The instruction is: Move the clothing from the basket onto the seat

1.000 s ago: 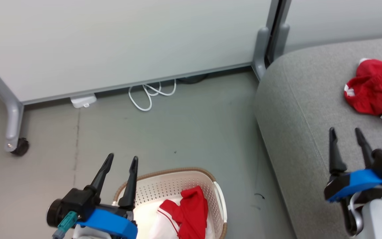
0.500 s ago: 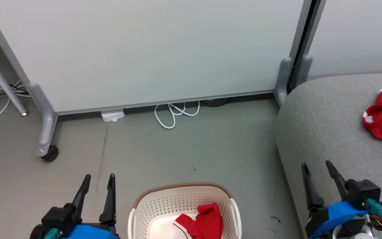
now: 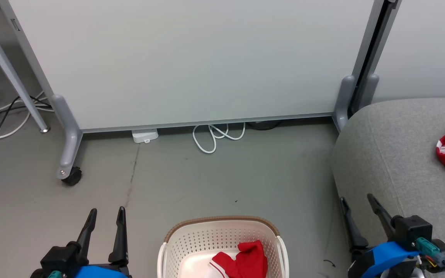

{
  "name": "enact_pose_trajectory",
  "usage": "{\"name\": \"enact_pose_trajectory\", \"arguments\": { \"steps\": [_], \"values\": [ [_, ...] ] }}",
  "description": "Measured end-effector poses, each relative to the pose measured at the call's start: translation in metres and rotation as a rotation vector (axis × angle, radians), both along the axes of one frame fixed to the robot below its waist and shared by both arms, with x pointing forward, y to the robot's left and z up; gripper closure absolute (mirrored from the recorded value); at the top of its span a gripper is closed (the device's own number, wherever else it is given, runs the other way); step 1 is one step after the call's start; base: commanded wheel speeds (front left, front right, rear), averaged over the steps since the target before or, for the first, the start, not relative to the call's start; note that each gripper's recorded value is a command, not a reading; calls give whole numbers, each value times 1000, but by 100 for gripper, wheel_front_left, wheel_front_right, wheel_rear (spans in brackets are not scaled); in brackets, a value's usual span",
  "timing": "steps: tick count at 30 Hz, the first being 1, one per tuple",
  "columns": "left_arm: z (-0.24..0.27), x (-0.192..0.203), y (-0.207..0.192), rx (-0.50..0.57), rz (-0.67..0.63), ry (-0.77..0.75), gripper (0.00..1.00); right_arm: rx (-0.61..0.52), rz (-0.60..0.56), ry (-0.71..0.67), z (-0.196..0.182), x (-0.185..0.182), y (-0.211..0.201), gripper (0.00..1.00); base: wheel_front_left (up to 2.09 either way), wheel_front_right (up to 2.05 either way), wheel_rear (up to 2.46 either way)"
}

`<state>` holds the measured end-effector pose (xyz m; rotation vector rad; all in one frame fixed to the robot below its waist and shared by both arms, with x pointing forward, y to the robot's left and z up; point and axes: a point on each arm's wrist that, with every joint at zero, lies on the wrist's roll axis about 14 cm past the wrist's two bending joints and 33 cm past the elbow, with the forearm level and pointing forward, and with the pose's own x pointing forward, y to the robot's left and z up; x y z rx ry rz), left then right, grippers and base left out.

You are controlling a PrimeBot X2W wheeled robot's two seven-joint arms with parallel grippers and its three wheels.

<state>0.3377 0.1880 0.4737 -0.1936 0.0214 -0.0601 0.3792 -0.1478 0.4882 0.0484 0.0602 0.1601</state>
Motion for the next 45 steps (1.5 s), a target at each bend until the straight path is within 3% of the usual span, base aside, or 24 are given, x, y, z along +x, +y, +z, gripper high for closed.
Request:
{"name": "enact_pose_trajectory", "arguments": {
  "steps": [32, 45],
  "values": [
    [-11, 7, -7, 8, -27, 37, 0, 19, 1, 21, -7, 1, 1, 0, 0, 0, 0],
    [-41, 47, -48, -10, -147, 125, 0, 10, 11, 2, -9, 26, 4, 0, 0, 0, 0]
  ]
}}
